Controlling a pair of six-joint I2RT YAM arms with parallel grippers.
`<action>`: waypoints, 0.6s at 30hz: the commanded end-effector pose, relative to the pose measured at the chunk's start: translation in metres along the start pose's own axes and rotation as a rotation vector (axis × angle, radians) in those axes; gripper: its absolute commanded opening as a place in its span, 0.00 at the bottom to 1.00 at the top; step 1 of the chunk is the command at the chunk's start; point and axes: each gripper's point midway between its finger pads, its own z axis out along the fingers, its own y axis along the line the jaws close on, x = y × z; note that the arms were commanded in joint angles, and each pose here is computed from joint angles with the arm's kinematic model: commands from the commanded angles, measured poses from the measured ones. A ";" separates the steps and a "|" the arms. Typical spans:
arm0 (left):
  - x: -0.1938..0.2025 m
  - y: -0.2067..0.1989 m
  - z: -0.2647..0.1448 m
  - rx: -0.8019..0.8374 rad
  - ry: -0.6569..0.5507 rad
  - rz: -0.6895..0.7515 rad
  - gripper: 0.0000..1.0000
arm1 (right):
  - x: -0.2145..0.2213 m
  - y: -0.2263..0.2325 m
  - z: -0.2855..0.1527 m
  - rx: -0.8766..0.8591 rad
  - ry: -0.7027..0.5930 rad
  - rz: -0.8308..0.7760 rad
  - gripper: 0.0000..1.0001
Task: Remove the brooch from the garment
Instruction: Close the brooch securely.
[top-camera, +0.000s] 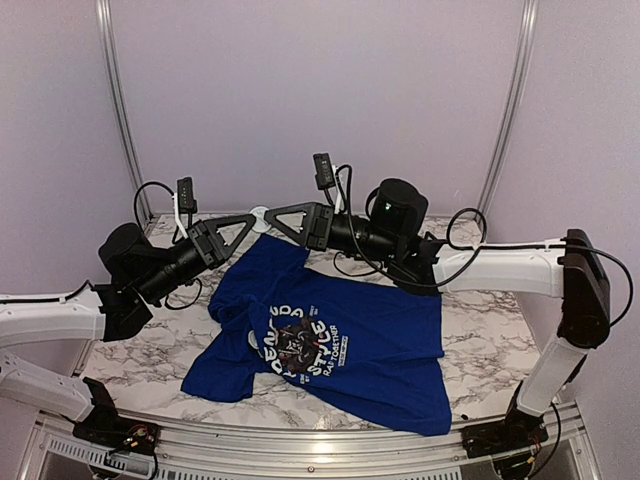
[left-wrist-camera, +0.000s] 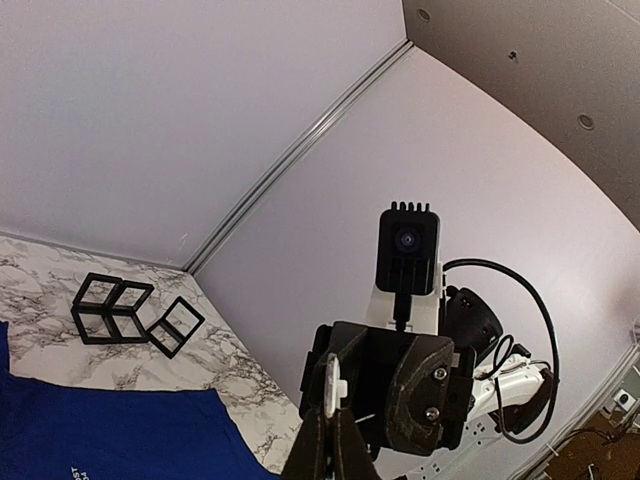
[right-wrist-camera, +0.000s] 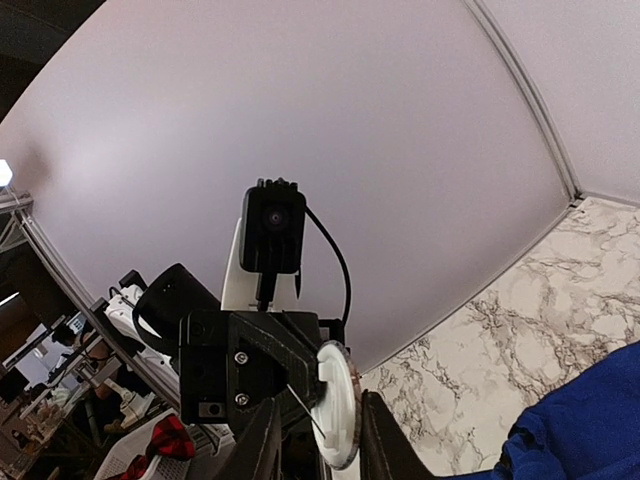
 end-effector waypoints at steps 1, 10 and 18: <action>-0.006 -0.016 0.004 0.055 0.002 0.025 0.00 | -0.006 0.014 0.010 -0.049 -0.001 -0.031 0.24; -0.004 -0.018 0.009 0.068 0.011 0.022 0.00 | -0.002 0.021 0.014 -0.057 0.022 -0.048 0.25; -0.005 -0.018 0.009 0.065 0.009 0.024 0.00 | 0.002 0.018 0.011 -0.049 0.030 -0.044 0.24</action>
